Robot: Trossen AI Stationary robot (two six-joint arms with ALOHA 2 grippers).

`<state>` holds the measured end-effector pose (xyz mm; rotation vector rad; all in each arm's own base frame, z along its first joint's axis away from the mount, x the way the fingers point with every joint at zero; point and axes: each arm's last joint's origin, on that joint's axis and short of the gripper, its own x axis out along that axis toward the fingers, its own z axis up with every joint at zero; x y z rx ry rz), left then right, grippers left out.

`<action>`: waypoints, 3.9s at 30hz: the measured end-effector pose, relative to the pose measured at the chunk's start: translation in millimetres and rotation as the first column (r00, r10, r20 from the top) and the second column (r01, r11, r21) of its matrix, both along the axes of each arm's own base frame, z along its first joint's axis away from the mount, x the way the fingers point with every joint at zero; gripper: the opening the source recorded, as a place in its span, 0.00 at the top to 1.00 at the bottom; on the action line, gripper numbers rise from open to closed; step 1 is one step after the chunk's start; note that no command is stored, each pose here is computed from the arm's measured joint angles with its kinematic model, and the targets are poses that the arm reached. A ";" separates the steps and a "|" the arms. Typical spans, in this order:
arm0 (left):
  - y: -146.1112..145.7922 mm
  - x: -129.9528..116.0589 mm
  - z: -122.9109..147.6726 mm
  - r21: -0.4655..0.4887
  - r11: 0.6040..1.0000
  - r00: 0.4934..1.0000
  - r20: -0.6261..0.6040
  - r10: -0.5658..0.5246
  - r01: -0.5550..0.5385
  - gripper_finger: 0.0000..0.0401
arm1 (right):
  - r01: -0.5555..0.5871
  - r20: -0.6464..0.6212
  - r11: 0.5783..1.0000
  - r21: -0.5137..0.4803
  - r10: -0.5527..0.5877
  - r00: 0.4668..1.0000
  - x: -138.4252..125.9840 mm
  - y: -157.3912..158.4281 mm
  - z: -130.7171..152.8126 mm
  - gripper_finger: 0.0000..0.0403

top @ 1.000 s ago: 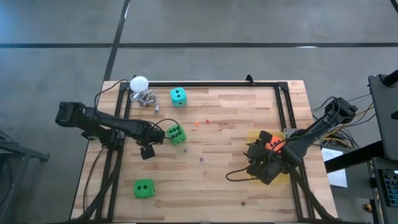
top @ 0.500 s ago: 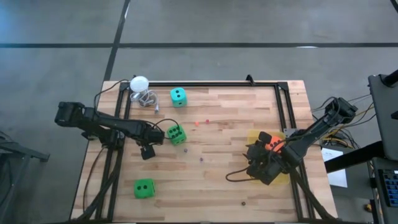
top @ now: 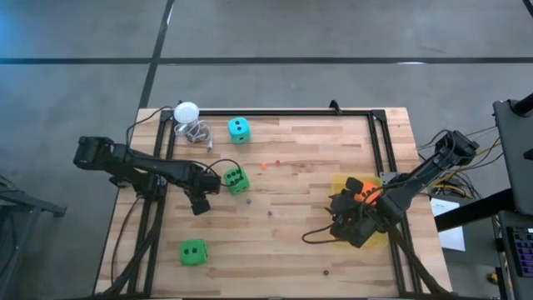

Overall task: Pick & Place Dice
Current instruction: Put the top small black dice into the yellow bin

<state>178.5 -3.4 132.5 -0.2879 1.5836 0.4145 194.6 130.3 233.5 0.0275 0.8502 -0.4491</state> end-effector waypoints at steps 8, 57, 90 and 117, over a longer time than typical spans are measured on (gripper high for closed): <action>-0.2 -0.1 0.1 -0.006 0.999 0.999 -0.001 0.032 -0.032 0.70 | 0.001 0.004 1.000 0.004 -0.001 1.000 0.3 0.2 0.1 0.56; -24.6 66.9 98.1 -0.155 0.924 0.463 0.886 -0.027 0.350 0.89 | -0.090 0.194 0.931 -0.354 0.168 0.967 20.6 8.5 18.2 0.56; -27.8 83.2 124.9 -0.166 0.926 -0.077 0.976 0.203 0.338 0.89 | -0.204 0.315 0.688 -0.697 0.548 0.775 142.7 6.5 59.1 0.47; -28.7 82.8 125.5 -0.160 0.915 -0.073 0.977 0.200 0.371 0.89 | -0.197 0.305 0.712 -0.674 0.512 0.803 171.0 4.2 54.2 0.48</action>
